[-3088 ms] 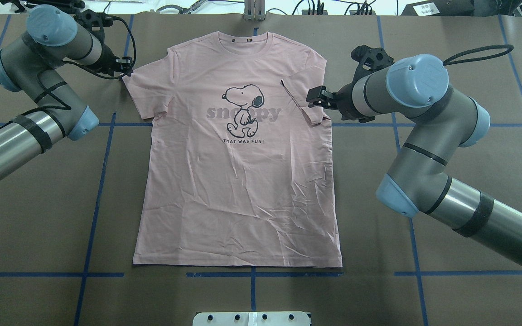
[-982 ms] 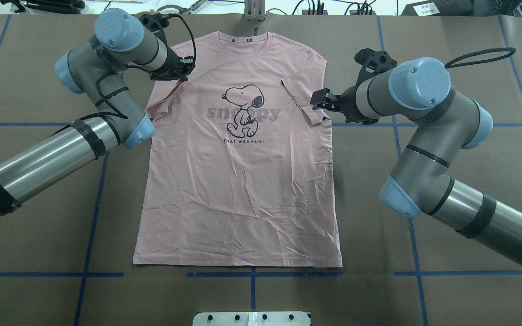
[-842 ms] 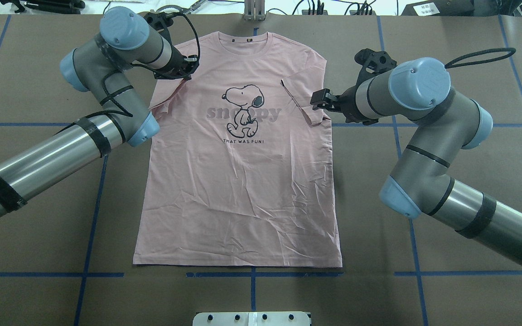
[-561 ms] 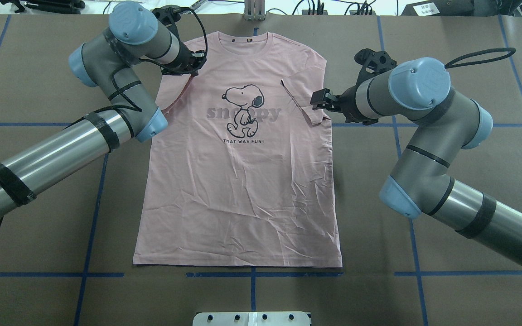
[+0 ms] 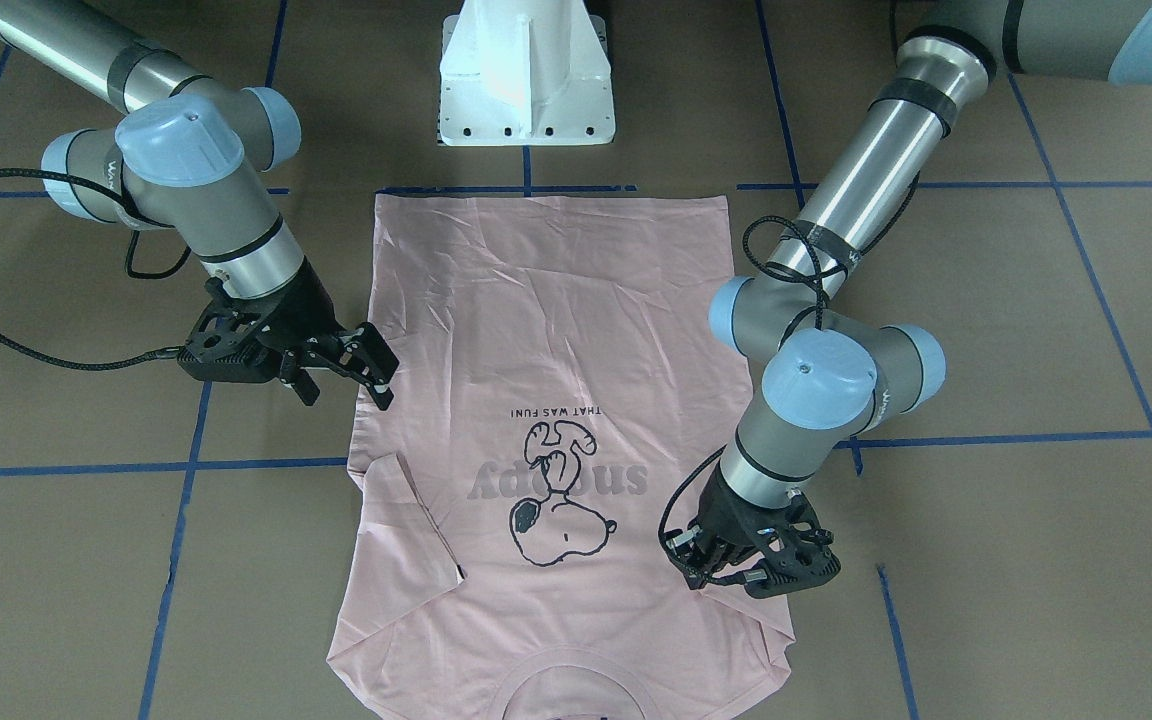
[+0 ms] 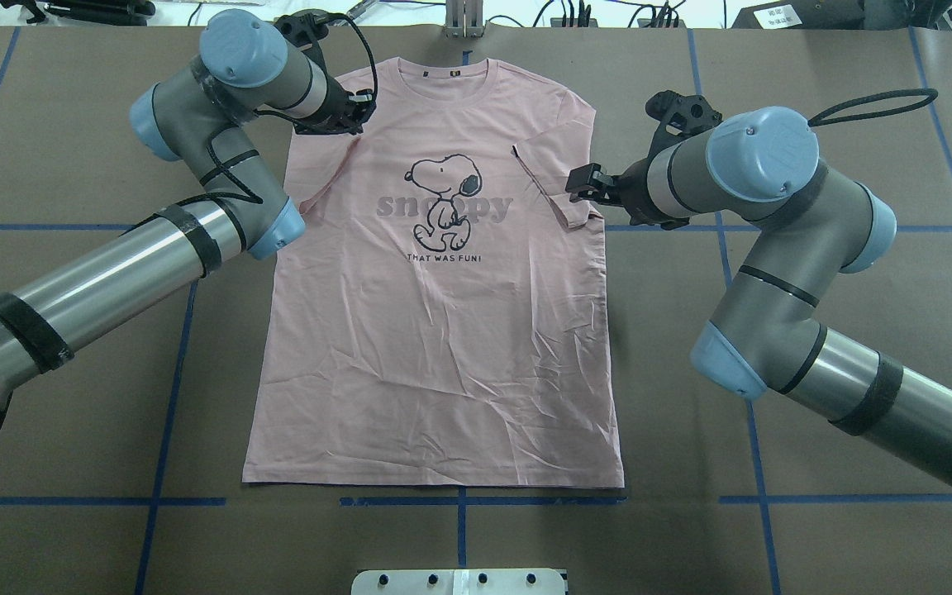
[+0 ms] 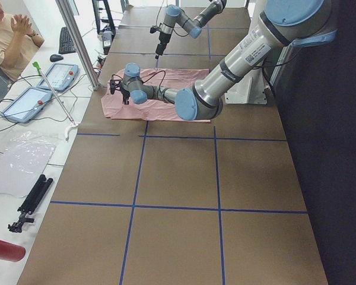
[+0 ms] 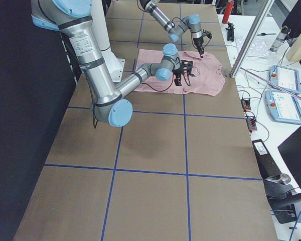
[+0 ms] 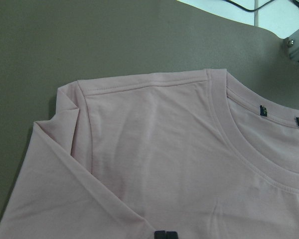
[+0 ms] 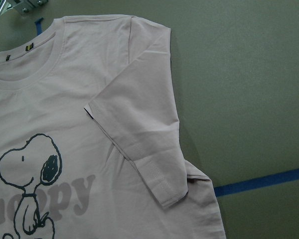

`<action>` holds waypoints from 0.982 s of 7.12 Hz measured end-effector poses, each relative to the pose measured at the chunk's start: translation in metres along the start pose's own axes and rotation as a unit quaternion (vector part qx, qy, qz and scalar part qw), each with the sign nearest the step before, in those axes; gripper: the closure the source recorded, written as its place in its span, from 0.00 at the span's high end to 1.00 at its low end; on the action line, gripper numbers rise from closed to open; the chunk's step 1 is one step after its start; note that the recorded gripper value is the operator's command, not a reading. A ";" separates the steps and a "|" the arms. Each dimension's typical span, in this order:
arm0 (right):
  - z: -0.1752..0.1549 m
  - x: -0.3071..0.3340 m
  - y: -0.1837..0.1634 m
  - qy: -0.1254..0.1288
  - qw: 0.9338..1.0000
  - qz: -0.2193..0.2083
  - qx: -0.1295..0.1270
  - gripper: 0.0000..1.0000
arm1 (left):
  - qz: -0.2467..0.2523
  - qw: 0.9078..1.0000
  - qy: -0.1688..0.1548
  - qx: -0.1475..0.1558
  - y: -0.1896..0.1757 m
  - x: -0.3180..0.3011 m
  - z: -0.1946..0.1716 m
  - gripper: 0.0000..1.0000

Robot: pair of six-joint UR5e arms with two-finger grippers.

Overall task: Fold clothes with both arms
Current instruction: 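Grasp the sleeve with the left gripper and fold it inward over the shirt, then move both grippers to the hem corners nearest the robot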

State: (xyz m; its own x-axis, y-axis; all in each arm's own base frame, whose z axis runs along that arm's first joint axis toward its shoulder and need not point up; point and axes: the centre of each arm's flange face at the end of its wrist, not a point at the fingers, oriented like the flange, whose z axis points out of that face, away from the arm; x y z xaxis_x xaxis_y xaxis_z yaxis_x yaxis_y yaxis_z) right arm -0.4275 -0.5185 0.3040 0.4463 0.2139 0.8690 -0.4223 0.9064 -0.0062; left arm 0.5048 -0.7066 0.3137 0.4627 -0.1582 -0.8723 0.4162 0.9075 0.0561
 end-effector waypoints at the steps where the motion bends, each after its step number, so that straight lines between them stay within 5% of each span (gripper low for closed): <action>1: 0.000 0.000 0.000 0.000 1.000 0.000 0.000 1.00 | -0.002 1.000 0.008 0.002 0.001 0.004 -0.005 0.59; 4: -0.003 -0.009 0.016 -0.009 1.000 0.009 -0.007 0.98 | -0.015 0.998 0.067 -0.012 0.051 -0.005 -0.055 0.62; 6: -0.025 -0.035 0.077 -0.013 0.996 0.071 -0.043 0.99 | -0.014 0.996 0.088 -0.031 0.094 -0.026 -0.081 0.62; 7: -0.040 -0.049 0.126 0.011 0.995 0.081 -0.055 0.99 | -0.013 0.995 0.092 -0.041 0.107 -0.038 -0.090 0.62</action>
State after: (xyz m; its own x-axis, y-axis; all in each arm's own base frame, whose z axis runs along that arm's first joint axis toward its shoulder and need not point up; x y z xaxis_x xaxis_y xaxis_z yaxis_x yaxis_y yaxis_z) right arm -0.4716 -0.4001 0.2407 0.3968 0.3661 0.8417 -0.4020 0.8937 -0.1993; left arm 0.4609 -0.5686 0.3089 0.2984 -0.1143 -0.9476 0.3568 0.9342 -0.0003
